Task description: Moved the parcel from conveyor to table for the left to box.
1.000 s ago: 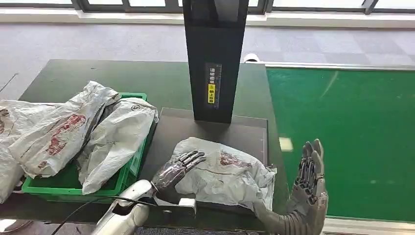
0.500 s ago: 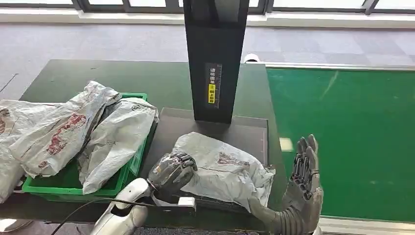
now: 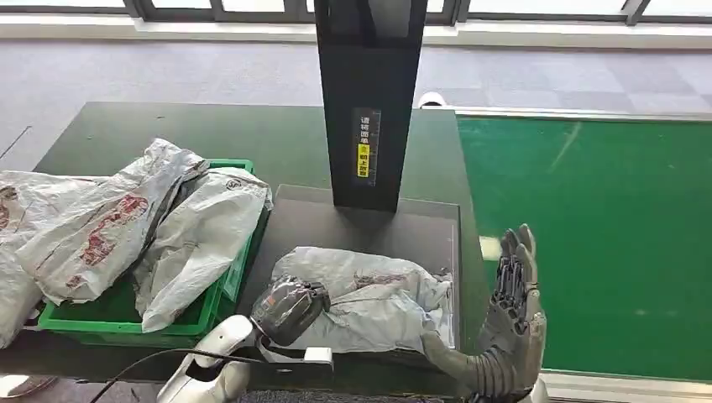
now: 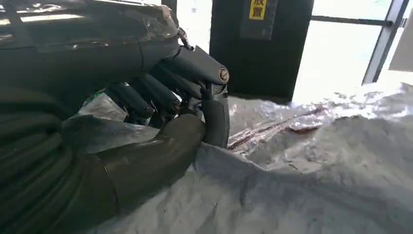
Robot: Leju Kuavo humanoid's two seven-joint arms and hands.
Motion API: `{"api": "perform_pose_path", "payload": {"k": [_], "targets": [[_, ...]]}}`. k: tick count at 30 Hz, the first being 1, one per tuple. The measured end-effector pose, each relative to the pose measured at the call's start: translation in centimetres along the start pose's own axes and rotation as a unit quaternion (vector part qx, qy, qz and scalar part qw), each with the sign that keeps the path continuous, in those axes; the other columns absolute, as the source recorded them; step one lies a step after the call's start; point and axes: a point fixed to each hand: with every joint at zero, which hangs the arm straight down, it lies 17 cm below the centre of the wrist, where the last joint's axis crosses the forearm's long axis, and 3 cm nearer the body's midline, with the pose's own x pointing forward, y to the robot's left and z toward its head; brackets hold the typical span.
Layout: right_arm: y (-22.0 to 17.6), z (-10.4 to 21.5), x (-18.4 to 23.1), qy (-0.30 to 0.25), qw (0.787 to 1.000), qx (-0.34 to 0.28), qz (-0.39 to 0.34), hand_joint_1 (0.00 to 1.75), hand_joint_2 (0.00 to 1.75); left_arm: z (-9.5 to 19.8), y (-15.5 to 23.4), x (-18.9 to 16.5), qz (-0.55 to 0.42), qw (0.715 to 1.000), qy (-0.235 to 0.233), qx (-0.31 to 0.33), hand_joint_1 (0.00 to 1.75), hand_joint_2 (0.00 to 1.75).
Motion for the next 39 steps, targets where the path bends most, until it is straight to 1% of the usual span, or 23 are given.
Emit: {"api": "perform_pose_path", "payload": {"k": [4, 7, 10, 14, 16, 17, 21, 22, 33, 35, 39], "targets": [[0.0, -0.1, -0.1, -0.001, 1.0, -0.001, 0.001, 0.0, 1.75, 0.2, -0.5, -0.3, 0.001, 1.0, 0.003, -0.006, 1.75, 1.75], [-0.1, -0.5, -0.3, -0.002, 1.0, -0.008, -0.002, 0.0, 1.75, 0.2, -0.3, -0.4, -0.003, 1.0, 0.005, 0.003, 1.75, 1.75], [-0.3, -0.9, -0.6, -0.005, 1.0, -0.016, -0.001, 0.0, 1.75, 0.3, 1.4, 0.2, -0.021, 0.999, -0.002, 0.044, 1.75, 1.75], [-0.3, -1.0, -1.0, -0.005, 1.0, -0.023, 0.001, 0.0, 1.75, 0.4, 5.8, 2.5, -0.043, 0.991, -0.028, 0.124, 1.75, 1.75], [-0.3, -1.0, -1.0, -0.005, 1.0, -0.022, 0.002, 0.0, 1.75, 0.5, 6.9, 3.3, -0.046, 0.988, -0.034, 0.14, 1.75, 1.75], [-0.2, -1.0, -1.1, -0.005, 1.0, -0.023, 0.002, 0.0, 1.75, 0.5, 7.3, 3.5, -0.048, 0.988, -0.036, 0.145, 1.45, 1.75], [-0.1, -1.0, -1.3, -0.003, 1.0, -0.022, 0.0, 0.0, 1.75, 1.4, 9.6, 5.4, -0.022, 0.98, -0.056, 0.188, 1.45, 1.75], [-0.1, -1.0, -1.3, -0.002, 1.0, -0.023, 0.0, 0.0, 1.75, 1.6, 10.0, 5.7, -0.019, 0.979, -0.059, 0.194, 0.0, 0.0], [-0.2, -1.0, -1.4, -0.002, 1.0, -0.023, 0.001, 0.0, 1.75, 1.8, 10.1, 6.2, -0.001, 0.98, -0.063, 0.19, 0.0, 0.0], [-0.2, -0.9, -1.5, -0.001, 1.0, -0.024, 0.003, 0.0, 1.75, 1.6, 9.2, 6.1, 0.027, 0.983, -0.061, 0.172, 0.0, 0.0], [-0.2, -0.9, -1.5, -0.001, 1.0, -0.023, 0.003, 0.0, 1.75, 1.7, 8.9, 5.9, 0.029, 0.984, -0.059, 0.168, 0.0, 0.0]]}}
